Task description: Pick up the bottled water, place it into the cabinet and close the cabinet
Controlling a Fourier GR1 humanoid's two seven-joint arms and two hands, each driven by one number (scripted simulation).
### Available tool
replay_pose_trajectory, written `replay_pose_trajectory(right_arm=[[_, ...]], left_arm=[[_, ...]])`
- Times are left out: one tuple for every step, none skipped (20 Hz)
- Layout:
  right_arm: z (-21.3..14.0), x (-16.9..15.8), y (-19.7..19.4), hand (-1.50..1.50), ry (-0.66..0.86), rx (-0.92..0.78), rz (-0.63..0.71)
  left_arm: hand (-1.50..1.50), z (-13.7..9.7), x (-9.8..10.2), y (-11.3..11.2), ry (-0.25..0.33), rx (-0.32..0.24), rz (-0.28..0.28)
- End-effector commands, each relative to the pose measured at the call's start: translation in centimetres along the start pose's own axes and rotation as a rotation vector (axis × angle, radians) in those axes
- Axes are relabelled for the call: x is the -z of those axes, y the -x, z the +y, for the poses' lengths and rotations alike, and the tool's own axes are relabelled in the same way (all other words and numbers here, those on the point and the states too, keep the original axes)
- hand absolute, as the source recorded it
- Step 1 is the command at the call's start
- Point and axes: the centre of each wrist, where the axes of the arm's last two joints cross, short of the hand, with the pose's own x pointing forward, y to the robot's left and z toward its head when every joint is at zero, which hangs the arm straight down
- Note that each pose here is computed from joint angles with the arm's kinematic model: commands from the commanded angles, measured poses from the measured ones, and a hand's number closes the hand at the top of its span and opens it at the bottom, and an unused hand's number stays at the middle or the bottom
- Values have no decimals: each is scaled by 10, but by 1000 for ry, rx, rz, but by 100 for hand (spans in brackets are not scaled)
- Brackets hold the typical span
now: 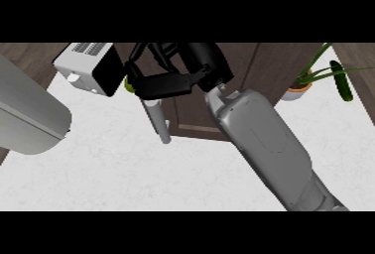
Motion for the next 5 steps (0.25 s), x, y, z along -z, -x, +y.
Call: replay_pose_trajectory(right_arm=[[-41, 4, 40, 150, 176, -28, 173], [-51, 10, 27, 150, 167, -26, 149], [-41, 1, 51, 150, 160, -31, 161], [-33, 15, 29, 150, 165, -14, 153], [-43, 6, 42, 150, 171, -14, 160]], left_arm=[[150, 4, 2, -6, 29, -9, 21], [150, -3, 3, 6, 13, -30, 0], [150, 1, 7, 2, 19, -5, -13], [150, 2, 11, 1, 20, -20, -3], [150, 1, 11, 0, 32, -13, 0]])
